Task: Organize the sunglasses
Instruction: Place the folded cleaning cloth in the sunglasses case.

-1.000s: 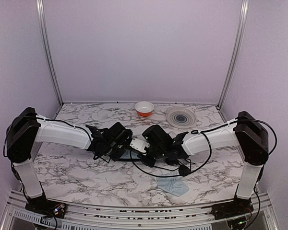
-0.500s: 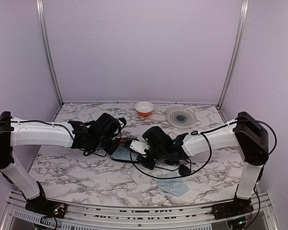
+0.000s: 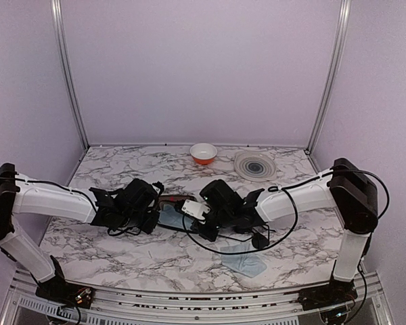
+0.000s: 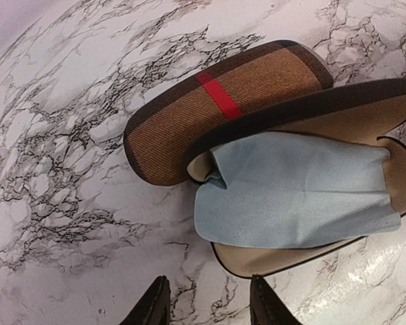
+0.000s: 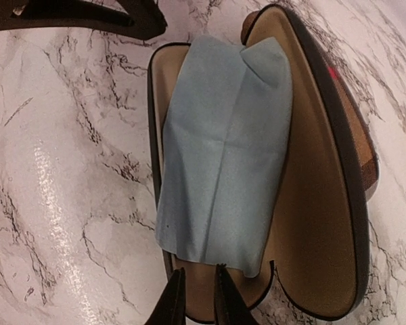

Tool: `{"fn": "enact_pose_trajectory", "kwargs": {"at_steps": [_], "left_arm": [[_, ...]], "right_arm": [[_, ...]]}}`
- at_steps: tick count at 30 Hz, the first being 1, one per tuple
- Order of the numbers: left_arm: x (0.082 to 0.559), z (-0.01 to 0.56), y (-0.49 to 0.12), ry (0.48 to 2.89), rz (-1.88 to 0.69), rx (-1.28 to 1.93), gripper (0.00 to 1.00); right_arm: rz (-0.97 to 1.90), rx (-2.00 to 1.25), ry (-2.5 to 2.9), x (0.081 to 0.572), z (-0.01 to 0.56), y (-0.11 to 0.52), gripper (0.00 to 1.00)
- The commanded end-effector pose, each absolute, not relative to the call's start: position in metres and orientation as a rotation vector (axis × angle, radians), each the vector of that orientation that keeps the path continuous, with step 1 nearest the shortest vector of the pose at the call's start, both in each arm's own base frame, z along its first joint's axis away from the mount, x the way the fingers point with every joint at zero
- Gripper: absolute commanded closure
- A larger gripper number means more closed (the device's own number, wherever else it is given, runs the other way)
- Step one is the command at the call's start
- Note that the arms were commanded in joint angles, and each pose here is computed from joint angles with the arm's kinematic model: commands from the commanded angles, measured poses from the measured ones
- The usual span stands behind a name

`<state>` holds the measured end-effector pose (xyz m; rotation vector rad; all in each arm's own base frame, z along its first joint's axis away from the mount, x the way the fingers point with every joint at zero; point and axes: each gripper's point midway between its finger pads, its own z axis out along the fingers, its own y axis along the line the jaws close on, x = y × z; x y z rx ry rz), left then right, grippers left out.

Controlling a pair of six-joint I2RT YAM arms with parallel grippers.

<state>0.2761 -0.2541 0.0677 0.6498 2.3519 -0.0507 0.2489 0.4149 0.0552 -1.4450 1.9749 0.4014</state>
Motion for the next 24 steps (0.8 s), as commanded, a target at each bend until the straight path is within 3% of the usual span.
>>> {"fn": "enact_pose_trajectory", "kwargs": {"at_steps": [1, 20, 24], "left_arm": [[0.291, 0.084, -0.269, 2.298, -0.252, 0.492, 0.59], [0.301, 0.051, -0.27, 2.347, -0.314, 0.467, 0.6], [0.298, 0.053, -0.267, 2.347, -0.315, 0.468, 0.6]], "right_arm": [[0.4, -1.453, 1.968, 0.252, 0.052, 0.427, 0.84], [0.297, -1.537, 2.046, 0.257, 0.011, 0.423, 0.82], [0.274, -1.527, 2.106, 0.259, -0.005, 0.417, 0.86]]}}
